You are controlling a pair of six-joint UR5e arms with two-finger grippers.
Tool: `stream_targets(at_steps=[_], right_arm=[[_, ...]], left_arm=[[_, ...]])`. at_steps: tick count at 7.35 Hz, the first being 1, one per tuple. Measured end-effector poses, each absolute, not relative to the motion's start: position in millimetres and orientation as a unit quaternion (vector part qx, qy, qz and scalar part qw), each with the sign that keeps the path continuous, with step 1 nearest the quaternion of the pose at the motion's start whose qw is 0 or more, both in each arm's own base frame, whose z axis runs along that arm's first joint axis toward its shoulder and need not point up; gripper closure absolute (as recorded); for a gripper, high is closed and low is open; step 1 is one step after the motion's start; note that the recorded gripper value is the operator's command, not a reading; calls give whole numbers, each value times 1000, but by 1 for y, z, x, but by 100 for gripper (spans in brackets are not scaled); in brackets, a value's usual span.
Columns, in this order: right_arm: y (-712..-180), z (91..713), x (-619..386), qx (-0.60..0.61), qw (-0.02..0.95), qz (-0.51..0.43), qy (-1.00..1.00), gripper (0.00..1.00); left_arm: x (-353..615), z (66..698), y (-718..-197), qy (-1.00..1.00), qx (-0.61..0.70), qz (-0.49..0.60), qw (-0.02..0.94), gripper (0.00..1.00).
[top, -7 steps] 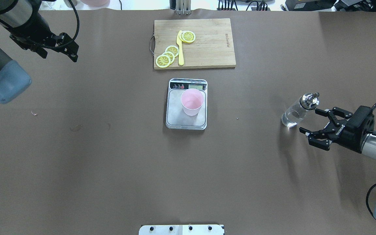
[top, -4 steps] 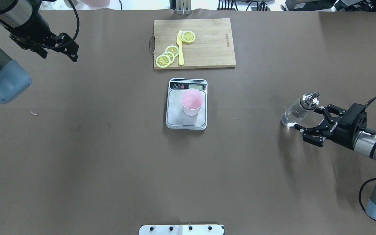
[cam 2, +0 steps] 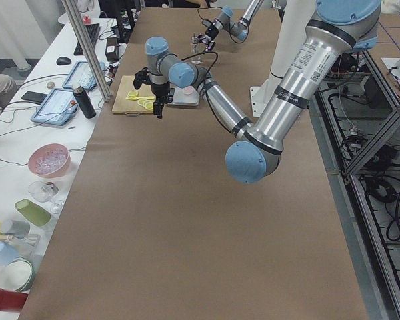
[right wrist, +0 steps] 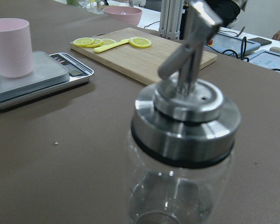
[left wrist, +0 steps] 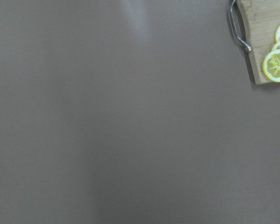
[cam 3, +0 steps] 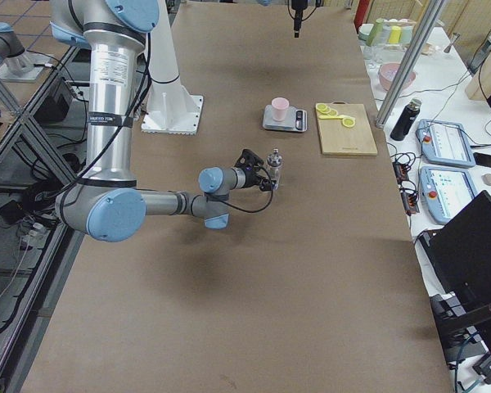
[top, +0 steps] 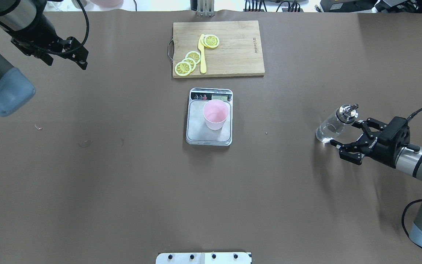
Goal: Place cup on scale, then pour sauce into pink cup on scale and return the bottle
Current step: 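Close the right gripper around the glass sauce bottle, then lift the sauce bottle off the table with the right gripper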
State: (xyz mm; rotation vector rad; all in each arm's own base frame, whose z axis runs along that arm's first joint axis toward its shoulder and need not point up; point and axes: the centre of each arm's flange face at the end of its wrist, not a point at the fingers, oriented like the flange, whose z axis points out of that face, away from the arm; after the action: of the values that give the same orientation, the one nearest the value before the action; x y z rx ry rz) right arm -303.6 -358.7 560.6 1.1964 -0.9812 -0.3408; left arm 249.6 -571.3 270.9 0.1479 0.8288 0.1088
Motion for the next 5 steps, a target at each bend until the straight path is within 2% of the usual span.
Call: stream_targets(at_steps=[5], right_arm=[[-368,565,-316,548,688,-145,-453,5]], left_arm=[[247,271,-572,402,73,51,911,2]])
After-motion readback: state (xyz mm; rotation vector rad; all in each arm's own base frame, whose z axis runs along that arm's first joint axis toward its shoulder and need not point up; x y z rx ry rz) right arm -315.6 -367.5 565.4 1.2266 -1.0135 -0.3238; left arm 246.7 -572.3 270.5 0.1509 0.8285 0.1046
